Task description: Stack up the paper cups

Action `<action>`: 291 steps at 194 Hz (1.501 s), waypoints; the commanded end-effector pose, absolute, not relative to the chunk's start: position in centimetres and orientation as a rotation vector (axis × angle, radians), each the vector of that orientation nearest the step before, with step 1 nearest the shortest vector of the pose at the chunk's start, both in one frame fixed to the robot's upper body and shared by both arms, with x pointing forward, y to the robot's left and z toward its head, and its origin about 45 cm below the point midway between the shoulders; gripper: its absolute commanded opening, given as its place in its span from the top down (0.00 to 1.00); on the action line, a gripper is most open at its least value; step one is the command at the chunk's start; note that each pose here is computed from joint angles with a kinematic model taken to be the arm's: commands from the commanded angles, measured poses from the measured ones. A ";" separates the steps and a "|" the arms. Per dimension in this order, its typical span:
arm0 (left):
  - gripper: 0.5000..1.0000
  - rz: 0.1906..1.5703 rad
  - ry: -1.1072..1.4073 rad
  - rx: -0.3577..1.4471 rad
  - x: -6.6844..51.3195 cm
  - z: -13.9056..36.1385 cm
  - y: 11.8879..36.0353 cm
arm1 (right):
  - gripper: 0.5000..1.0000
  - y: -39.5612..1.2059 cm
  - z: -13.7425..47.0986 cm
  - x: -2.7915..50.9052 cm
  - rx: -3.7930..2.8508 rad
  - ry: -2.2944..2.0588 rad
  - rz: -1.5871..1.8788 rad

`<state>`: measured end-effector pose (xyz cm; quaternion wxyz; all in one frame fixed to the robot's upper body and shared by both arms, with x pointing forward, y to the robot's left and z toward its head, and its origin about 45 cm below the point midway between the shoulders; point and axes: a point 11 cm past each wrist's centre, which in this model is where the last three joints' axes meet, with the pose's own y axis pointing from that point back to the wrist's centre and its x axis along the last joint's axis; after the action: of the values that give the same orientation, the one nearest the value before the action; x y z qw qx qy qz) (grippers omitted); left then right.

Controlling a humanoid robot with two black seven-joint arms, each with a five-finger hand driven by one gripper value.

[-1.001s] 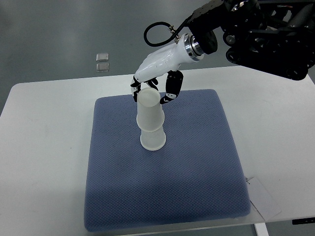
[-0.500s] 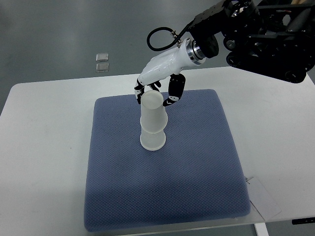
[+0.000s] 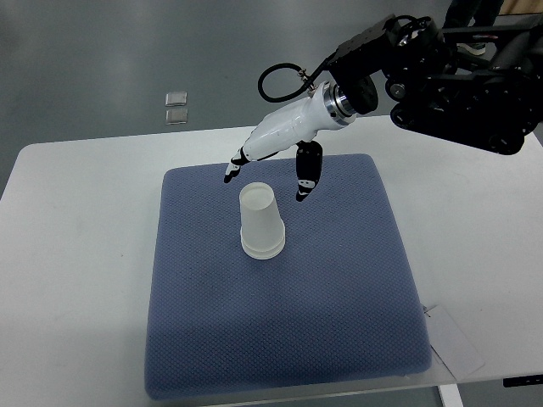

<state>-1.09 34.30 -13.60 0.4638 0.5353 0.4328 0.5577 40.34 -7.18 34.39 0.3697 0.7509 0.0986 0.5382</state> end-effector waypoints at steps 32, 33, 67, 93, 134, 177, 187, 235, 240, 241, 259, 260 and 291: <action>0.00 1.370 1.063 1.315 -1.1 -13.6 34.3 | 0.20 -8.3 37.4 42.0 2.037 0.078 1.351; 0.00 1.370 1.063 1.315 -1.1 -13.6 34.3 | 0.20 -8.3 37.4 42.0 2.037 0.078 1.351; 0.00 1.370 1.063 1.315 -1.1 -13.6 34.3 | 0.20 -13.3 38.3 44.8 2.149 -0.188 1.209; 0.00 1.370 1.063 1.315 -1.1 -13.6 34.3 | 0.20 -18.1 37.7 46.9 2.240 -0.453 1.069; 0.00 1.370 1.063 1.315 -1.1 -13.6 34.3 | 0.20 -25.0 35.8 49.1 2.313 -0.874 0.823; 0.00 1.370 1.063 1.315 -1.1 -13.6 34.3 | 0.20 -31.5 32.2 49.3 2.359 -1.245 0.496; 0.00 1.370 1.063 1.315 -1.1 -13.6 34.3 | 0.20 -32.7 31.1 49.0 2.375 -1.327 0.412; 0.00 1.370 1.063 1.315 -1.1 -13.6 34.3 | 0.20 -36.8 25.0 47.3 2.295 -1.766 0.070; 0.00 1.370 1.063 1.315 -1.1 -13.6 34.3 | 0.20 -37.0 24.7 47.2 2.291 -1.788 0.048; 0.00 1.370 1.063 1.315 -1.1 -13.6 34.3 | 0.20 -37.1 24.5 47.1 2.290 -1.798 0.035; 0.00 1.370 1.063 1.315 -1.1 -13.6 34.3 | 0.20 -37.2 23.9 46.8 2.302 -1.844 -0.039; 0.00 1.370 1.063 1.315 -1.1 -13.6 34.3 | 0.20 -37.2 23.8 46.8 2.301 -1.847 -0.046; 0.00 1.371 1.064 1.315 -1.1 -13.6 34.3 | 0.19 -37.2 23.9 46.8 2.330 -1.885 -0.110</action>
<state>-1.09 34.30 -13.60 0.4638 0.5352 0.4329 0.5578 46.86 -37.24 23.96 0.0853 0.7752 -0.6255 -0.0233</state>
